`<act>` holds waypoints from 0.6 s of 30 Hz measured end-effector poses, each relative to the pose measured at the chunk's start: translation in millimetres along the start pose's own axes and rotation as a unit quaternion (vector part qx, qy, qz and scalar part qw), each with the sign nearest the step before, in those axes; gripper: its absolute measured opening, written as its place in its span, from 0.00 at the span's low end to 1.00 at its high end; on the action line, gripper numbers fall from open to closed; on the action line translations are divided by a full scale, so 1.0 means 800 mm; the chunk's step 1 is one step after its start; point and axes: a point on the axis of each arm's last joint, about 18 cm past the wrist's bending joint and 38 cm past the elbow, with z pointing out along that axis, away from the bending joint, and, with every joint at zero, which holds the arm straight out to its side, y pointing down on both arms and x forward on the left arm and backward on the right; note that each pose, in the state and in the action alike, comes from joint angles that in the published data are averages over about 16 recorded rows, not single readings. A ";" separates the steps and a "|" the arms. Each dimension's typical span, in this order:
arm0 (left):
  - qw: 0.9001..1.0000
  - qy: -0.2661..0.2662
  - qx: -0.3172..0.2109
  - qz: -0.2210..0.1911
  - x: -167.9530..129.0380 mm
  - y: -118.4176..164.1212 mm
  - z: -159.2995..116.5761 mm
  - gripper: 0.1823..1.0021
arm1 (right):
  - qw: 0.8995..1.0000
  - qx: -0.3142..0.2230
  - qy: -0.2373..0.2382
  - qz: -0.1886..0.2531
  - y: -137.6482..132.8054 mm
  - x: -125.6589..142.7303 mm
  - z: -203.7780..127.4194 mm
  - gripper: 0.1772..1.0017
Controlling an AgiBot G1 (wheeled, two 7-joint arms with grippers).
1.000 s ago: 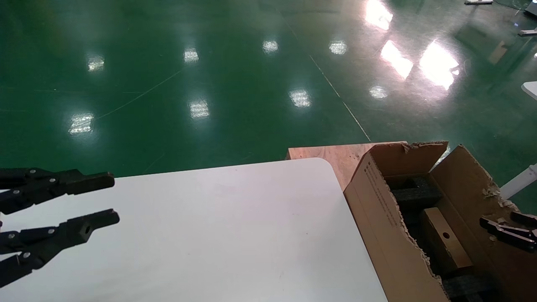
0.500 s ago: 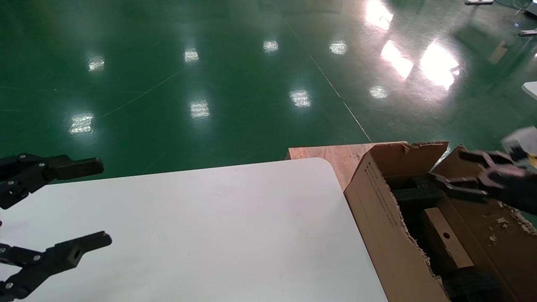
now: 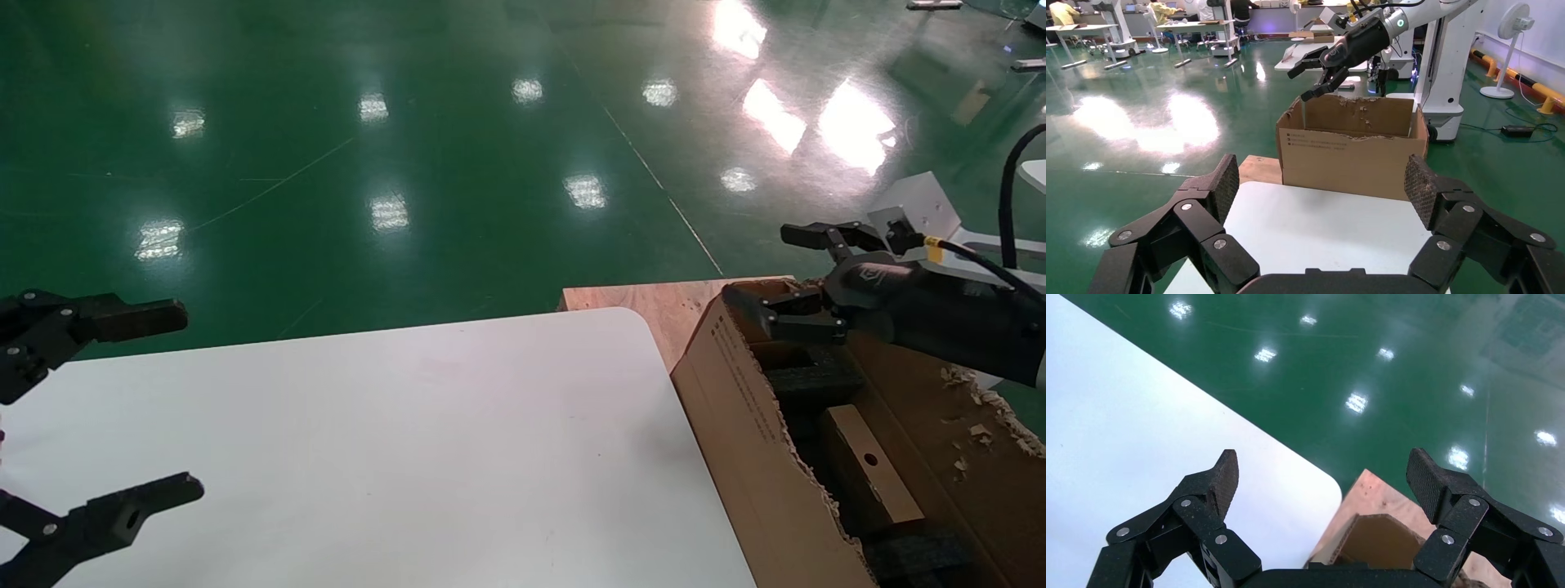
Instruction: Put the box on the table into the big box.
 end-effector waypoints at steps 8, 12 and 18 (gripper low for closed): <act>1.000 0.000 0.000 0.000 0.000 0.000 0.000 0.99 | 1.000 0.003 -0.008 -0.008 -0.010 0.000 0.001 1.00; 1.000 0.000 0.000 0.000 0.000 0.000 0.000 1.00 | 1.000 0.005 -0.020 -0.022 -0.024 0.000 0.001 1.00; 1.000 0.000 0.000 0.000 0.000 0.000 0.000 1.00 | 0.997 0.015 -0.056 -0.053 -0.059 -0.007 0.008 1.00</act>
